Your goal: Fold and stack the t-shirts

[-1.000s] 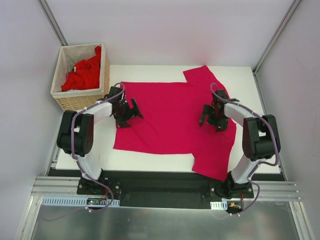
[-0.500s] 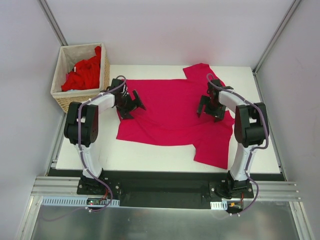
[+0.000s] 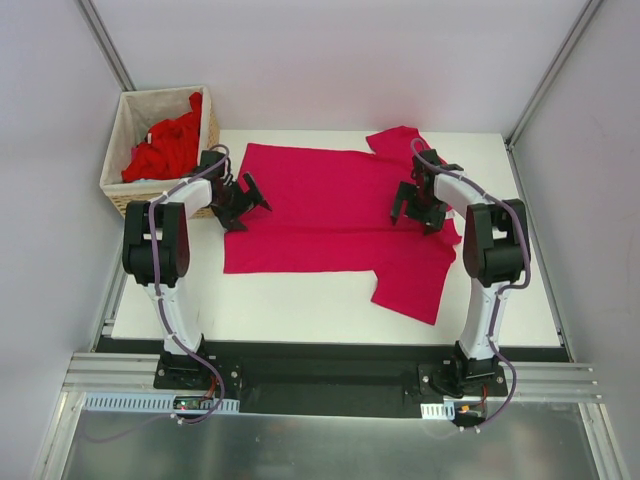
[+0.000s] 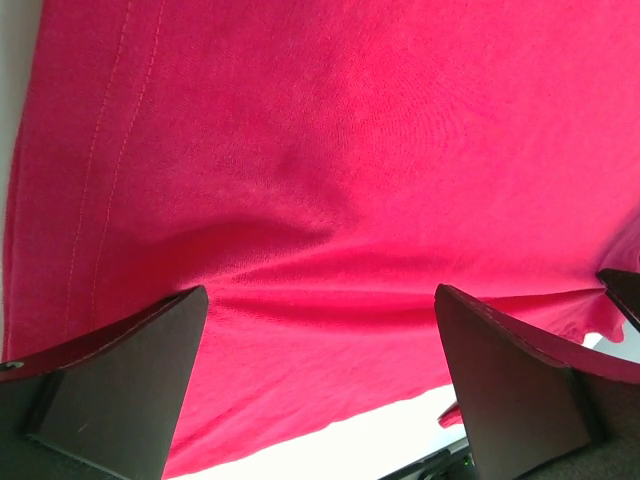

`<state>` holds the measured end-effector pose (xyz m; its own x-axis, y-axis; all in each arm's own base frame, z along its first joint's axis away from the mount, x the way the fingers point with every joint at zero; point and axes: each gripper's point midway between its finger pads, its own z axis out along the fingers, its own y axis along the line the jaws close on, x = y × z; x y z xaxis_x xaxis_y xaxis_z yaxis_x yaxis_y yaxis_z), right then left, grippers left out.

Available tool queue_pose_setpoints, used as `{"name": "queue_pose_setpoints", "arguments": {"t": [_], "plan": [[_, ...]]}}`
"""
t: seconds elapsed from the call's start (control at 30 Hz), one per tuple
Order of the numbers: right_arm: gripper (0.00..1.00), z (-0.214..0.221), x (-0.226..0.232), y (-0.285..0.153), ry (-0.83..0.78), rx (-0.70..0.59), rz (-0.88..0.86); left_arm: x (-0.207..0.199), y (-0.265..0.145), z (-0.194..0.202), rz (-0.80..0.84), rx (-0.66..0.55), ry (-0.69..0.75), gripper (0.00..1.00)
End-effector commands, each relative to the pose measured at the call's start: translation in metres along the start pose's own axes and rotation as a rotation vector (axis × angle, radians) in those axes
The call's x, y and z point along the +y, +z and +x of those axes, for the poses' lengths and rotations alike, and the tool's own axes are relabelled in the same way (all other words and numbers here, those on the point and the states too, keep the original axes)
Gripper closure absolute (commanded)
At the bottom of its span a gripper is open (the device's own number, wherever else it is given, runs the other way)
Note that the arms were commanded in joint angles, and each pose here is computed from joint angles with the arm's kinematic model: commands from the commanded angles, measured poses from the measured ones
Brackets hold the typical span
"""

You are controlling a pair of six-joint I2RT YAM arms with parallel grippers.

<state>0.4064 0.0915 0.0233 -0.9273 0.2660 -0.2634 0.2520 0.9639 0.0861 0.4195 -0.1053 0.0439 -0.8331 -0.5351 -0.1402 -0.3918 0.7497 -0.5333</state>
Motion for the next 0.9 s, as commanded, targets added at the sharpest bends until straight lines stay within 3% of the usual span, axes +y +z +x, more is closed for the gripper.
{"name": "queue_pose_setpoints", "arguments": {"t": [0.0,0.37,0.87], "plan": [[0.04,0.007,-0.004,-0.010,0.005,0.016,0.003,0.004,-0.014,-0.008,-0.034,-0.029,0.020,0.01],[0.04,0.040,-0.001,-0.045,-0.046,-0.021,-0.004,-0.025,-0.046,0.006,0.032,-0.061,0.058,0.01],[0.04,0.057,-0.013,-0.076,-0.072,-0.085,0.017,-0.022,-0.073,0.050,0.020,-0.090,0.119,0.01]]}}
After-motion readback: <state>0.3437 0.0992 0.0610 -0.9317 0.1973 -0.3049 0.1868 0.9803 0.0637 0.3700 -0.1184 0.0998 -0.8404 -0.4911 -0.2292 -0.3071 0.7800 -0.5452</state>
